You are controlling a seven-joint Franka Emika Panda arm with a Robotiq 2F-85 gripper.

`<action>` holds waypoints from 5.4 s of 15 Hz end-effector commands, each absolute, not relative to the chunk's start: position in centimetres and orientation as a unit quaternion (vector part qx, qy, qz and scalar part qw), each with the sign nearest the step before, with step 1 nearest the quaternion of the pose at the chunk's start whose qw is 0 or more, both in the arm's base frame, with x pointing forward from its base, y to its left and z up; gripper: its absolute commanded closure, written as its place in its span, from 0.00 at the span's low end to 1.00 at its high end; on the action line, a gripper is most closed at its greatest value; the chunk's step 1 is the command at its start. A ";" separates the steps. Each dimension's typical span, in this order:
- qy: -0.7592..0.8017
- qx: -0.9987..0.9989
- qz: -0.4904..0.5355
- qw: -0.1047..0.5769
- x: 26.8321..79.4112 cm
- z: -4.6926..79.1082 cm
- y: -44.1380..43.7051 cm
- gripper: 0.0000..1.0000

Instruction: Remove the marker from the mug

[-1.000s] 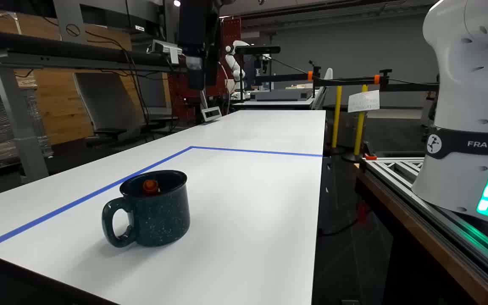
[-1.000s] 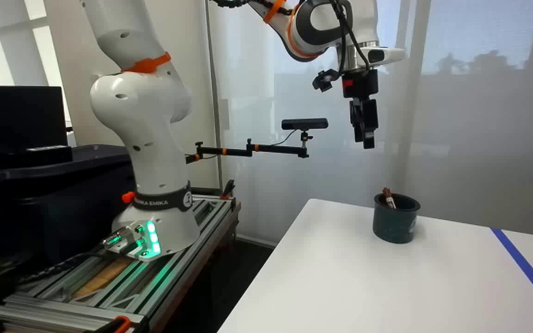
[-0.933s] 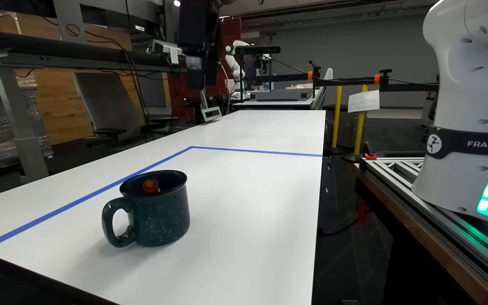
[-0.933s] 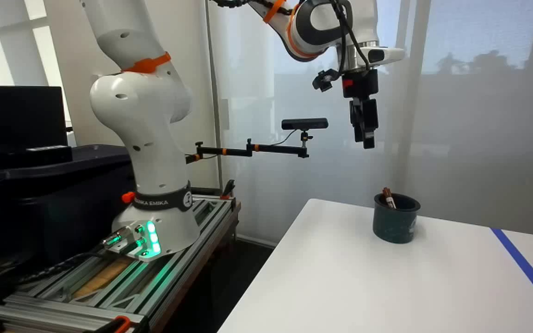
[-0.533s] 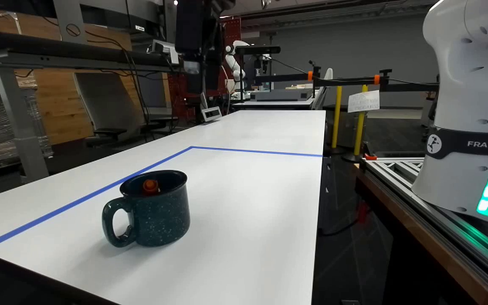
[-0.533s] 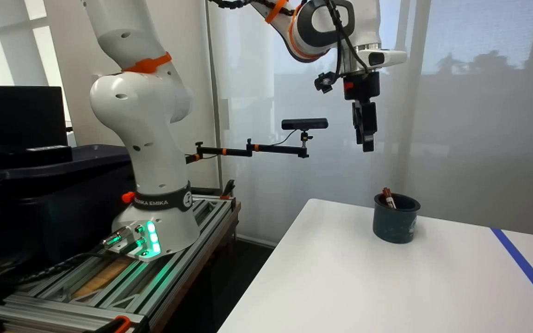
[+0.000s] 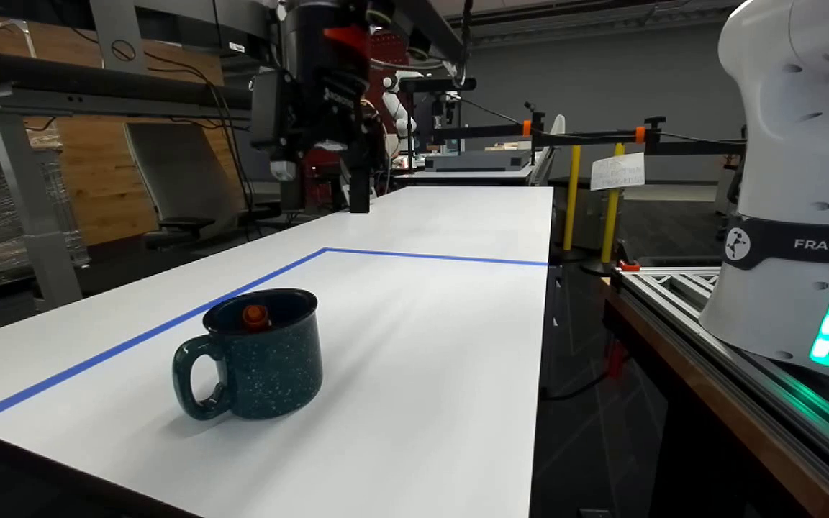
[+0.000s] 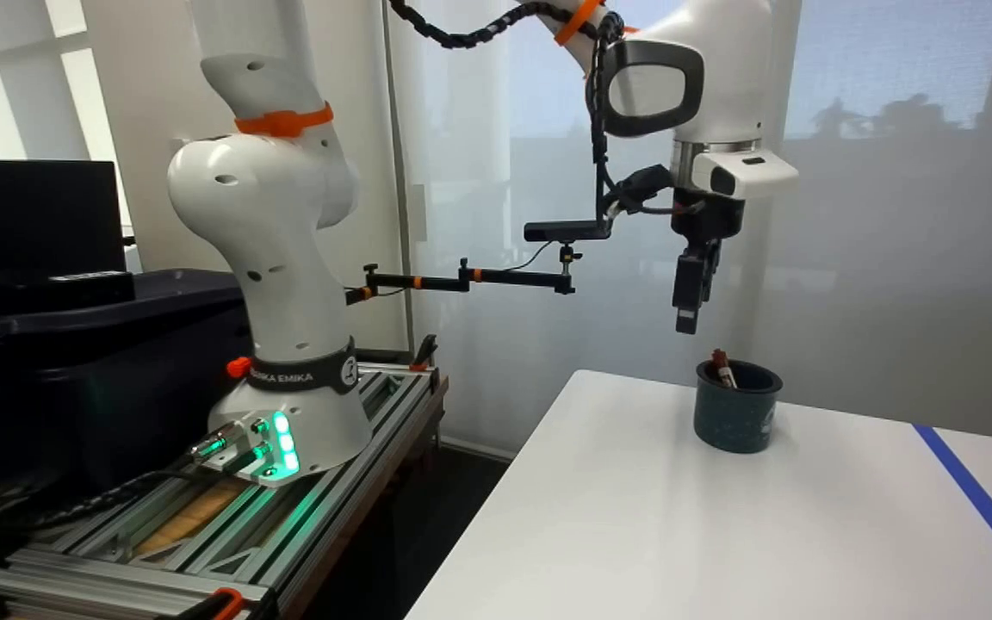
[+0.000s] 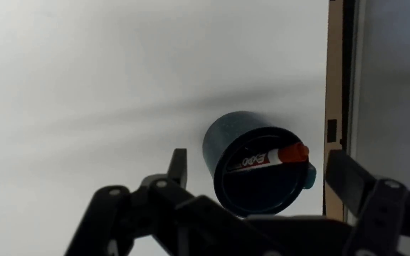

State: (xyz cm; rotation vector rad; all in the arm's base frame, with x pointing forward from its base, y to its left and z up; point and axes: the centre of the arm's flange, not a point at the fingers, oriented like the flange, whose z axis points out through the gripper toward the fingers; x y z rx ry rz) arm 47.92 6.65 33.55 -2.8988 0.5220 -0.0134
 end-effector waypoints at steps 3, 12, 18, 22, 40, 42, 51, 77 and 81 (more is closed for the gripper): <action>0.287 -0.936 0.027 0.203 52.1 32.5 6.5 0.00; 0.458 -0.847 0.079 0.259 54.5 29.8 5.9 0.00; 0.476 -0.829 0.148 0.254 55.1 29.4 4.8 0.00; 0.480 -0.827 0.161 0.243 55.2 29.0 4.7 0.00; 0.510 -0.805 0.178 0.244 55.8 25.4 3.7 0.54; 0.513 -0.802 0.182 0.245 55.8 25.0 3.8 0.58; 0.516 -0.794 0.189 0.260 55.7 24.3 3.9 0.65; 0.540 -0.742 0.224 0.328 53.1 27.8 2.9 0.95; 0.562 -0.722 0.193 0.354 51.5 30.9 1.1 0.95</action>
